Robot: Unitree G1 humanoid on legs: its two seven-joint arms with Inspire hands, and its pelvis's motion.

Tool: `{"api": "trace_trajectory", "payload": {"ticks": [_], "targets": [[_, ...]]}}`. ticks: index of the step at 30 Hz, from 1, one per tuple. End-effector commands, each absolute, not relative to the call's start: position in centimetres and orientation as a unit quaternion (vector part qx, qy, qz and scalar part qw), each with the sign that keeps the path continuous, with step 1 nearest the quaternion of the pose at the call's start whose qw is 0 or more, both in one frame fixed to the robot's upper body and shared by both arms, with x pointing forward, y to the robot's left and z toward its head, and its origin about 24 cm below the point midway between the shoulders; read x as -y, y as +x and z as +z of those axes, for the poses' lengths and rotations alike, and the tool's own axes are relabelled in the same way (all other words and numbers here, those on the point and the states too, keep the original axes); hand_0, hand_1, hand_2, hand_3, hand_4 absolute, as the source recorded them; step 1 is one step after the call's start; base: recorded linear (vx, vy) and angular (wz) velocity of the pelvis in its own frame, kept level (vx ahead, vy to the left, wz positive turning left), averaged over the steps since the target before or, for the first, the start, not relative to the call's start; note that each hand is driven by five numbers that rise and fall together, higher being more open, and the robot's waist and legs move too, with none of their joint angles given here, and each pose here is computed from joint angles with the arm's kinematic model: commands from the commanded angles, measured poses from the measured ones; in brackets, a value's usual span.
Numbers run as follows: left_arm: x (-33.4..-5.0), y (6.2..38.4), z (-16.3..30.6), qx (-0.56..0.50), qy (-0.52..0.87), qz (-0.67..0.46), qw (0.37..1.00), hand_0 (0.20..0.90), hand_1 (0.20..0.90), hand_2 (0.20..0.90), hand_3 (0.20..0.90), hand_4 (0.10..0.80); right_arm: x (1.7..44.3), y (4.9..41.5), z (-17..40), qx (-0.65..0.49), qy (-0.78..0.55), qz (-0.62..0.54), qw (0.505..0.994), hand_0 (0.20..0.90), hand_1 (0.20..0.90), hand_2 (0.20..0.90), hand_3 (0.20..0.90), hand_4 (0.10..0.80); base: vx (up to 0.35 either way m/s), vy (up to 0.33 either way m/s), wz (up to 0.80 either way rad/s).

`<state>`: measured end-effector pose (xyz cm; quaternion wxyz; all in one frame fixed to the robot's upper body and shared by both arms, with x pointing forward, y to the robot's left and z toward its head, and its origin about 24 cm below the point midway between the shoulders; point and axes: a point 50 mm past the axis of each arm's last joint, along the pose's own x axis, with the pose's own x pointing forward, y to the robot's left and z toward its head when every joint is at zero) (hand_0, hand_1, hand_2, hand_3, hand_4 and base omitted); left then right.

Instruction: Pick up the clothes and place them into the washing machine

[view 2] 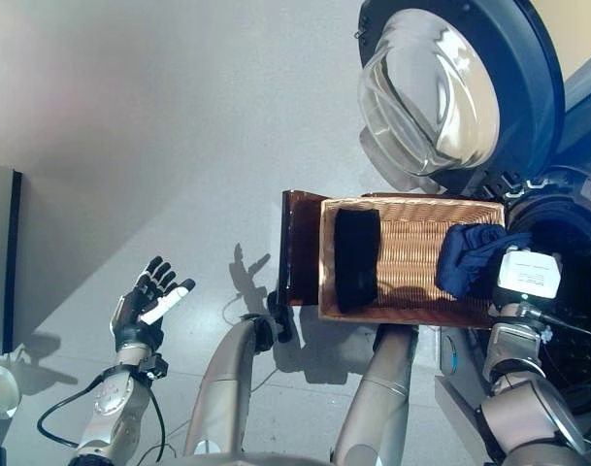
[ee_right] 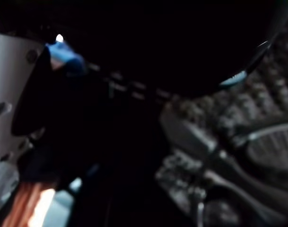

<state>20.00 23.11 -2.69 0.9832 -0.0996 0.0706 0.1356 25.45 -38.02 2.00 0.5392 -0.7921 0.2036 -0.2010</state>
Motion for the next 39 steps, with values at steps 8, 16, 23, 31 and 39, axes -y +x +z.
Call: {"api": "trace_trajectory", "payload": {"ticks": [8,16,23,31,39], "targets": [[-26.2,19.6,-0.4,0.004,-0.061,0.192,0.979,0.9,0.9,0.9,0.9,0.8,33.8,28.2,4.8,-0.005,-0.771,-0.219,0.598,0.9,0.9,0.9,0.9,0.8,0.0,0.0,0.0],[-26.3,19.3,-1.3,-0.014,-0.056,0.205,0.977,0.9,0.9,0.9,0.9,0.8,31.8,28.7,5.7,0.048,-0.731,-0.233,0.64,0.9,0.9,0.9,0.9,0.8,0.0,0.0,0.0],[-26.5,19.2,-1.3,-0.013,-0.058,0.21,0.976,0.9,0.9,0.9,0.9,0.8,32.8,27.9,3.0,-0.034,-0.756,-0.209,0.619,0.9,0.9,0.9,0.9,0.8,0.0,0.0,0.0],[-26.6,19.1,-1.1,-0.014,-0.053,0.194,0.979,0.9,0.9,0.9,0.9,0.8,36.1,26.6,1.9,-0.148,-0.804,-0.189,0.545,0.9,0.9,0.9,0.9,0.8,0.0,0.0,0.0],[-26.3,19.2,-0.6,-0.008,-0.048,0.167,0.985,0.9,0.9,0.9,0.9,0.8,37.8,27.3,4.2,-0.166,-0.829,-0.21,0.492,0.9,0.9,0.9,0.9,0.8,0.0,0.0,0.0]]}}
